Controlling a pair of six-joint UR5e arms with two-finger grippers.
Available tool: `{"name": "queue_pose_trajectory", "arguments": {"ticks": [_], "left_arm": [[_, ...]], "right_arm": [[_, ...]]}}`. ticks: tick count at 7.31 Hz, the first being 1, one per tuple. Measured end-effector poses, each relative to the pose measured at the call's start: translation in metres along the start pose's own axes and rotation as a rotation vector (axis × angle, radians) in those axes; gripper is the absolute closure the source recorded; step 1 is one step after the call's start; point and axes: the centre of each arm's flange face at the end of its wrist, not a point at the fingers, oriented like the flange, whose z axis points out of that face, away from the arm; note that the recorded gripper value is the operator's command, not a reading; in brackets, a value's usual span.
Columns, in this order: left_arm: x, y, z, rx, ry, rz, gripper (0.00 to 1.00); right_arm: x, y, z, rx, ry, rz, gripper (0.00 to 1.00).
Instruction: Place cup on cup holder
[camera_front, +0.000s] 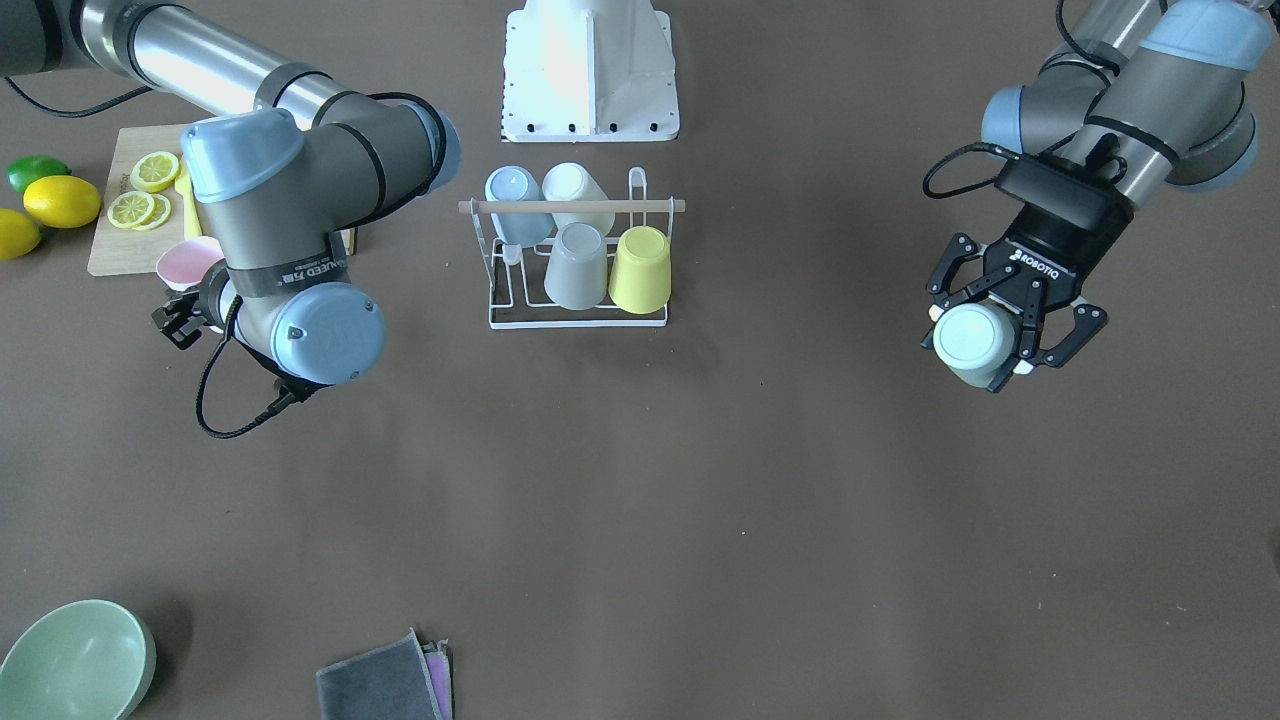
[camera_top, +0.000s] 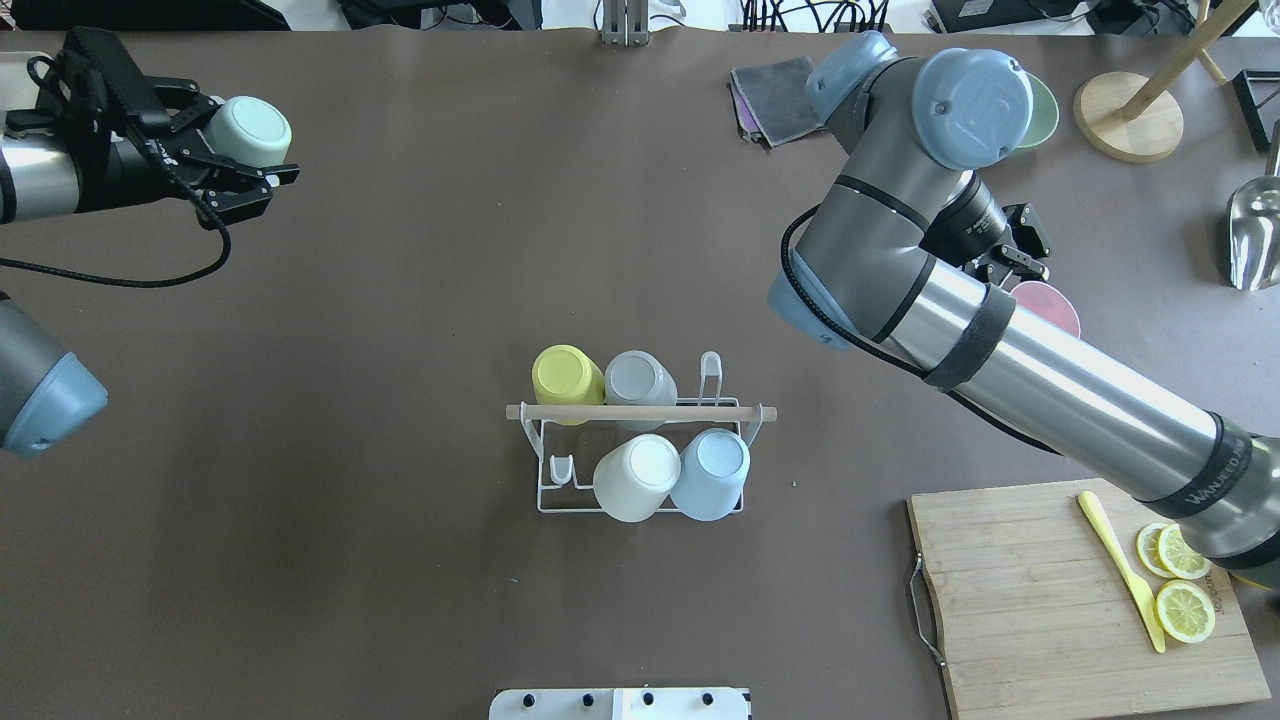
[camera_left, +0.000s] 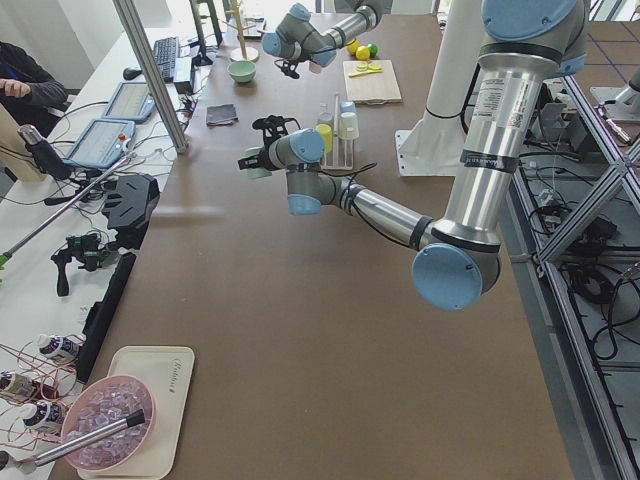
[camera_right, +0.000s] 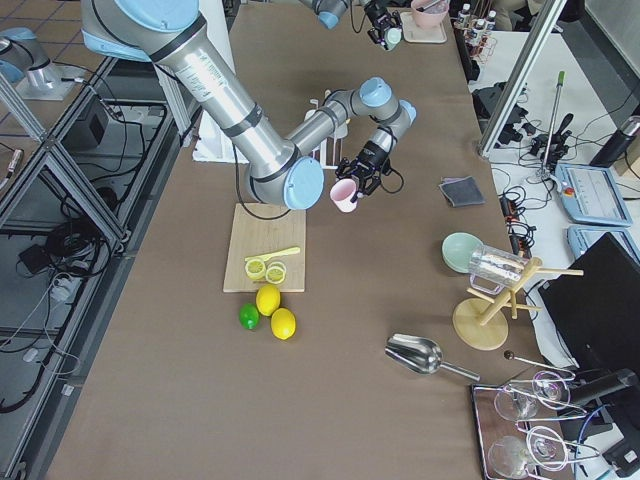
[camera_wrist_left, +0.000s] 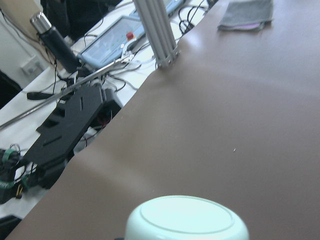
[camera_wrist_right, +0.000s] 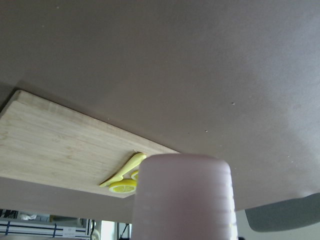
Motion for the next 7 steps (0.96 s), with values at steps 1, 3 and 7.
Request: {"name": "queue_pose_trajectory", "arguments": {"ticks": [1,3,7], "left_arm": [[0.009,0.001,-0.015,0.104,0.045,-0.001,1.0],[0.037,0.024,-0.037,0.333,0.178,-0.044,1.0],[0.126,0.04,-0.033,0.553,0.463,-0.131,1.0]], "right_arm": [[0.004,0.012,-0.002,0.098,0.012,-0.004,0.63],[-0.001,0.021,-0.017,0.293,0.023,-0.008,0.63],[-0.011,0.023,-0.05,0.746,0.011,-0.082,0.63]]}}
